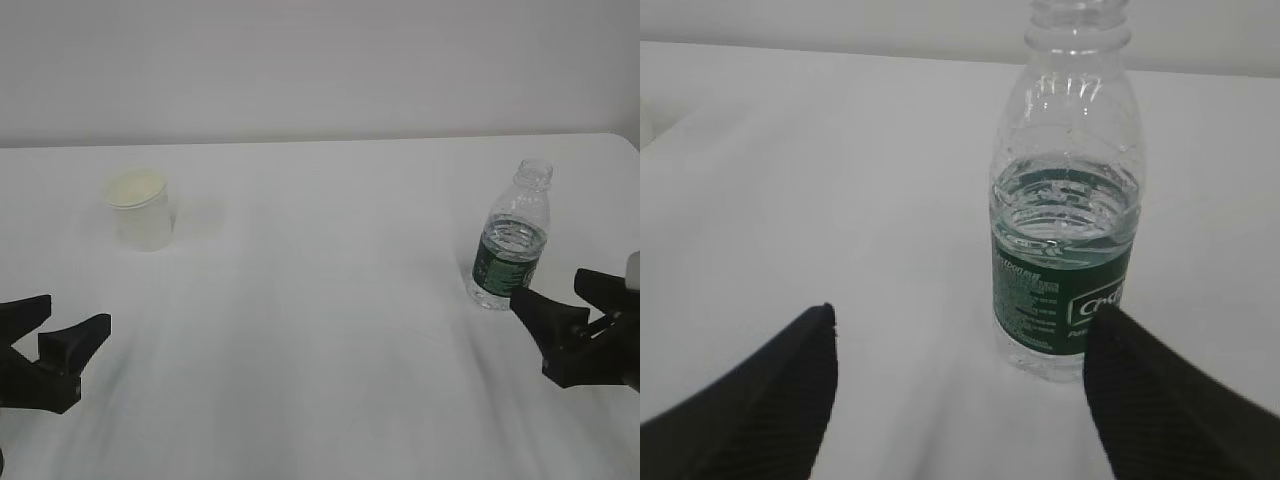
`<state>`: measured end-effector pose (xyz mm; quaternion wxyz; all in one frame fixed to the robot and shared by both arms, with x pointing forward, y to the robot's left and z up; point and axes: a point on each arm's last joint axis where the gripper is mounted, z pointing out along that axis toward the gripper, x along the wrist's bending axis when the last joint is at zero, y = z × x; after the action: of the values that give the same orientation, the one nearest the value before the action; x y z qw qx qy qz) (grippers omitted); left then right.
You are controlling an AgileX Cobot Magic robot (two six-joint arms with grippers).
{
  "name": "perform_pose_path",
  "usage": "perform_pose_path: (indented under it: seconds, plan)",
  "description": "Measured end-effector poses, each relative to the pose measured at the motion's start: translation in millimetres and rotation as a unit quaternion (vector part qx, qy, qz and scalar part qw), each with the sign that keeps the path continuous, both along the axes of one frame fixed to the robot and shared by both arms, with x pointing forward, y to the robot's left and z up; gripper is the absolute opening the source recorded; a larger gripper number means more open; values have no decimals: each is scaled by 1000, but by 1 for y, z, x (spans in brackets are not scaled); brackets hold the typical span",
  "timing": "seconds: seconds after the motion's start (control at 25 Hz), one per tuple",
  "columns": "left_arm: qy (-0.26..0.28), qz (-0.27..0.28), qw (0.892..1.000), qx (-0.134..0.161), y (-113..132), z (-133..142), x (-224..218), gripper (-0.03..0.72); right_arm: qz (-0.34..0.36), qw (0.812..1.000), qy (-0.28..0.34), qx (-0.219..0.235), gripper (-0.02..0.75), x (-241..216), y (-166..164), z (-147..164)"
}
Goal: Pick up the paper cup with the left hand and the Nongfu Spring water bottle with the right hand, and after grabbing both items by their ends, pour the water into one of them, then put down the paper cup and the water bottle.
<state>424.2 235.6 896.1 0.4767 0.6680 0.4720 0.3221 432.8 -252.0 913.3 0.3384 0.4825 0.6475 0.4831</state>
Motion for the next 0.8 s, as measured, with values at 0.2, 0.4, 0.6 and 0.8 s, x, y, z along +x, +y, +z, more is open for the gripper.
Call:
perform_pose_path:
  seconds: [0.2,0.4,0.6,0.8]
  plan:
    - [0,5,1000,-1,1,0,0,521,4,1000,-6,-15,586,0,0,0]
    - [0,8,1000,-1,1,0,0,585,-4,1000,-3,-17,586,0,-2,0]
    - [0,21,1000,-2,3,0,1,624,-14,1000,0,-16,587,1,-3,-1]
    - [-1,34,999,-3,5,0,2,625,-22,1000,3,-15,587,1,-4,-2]
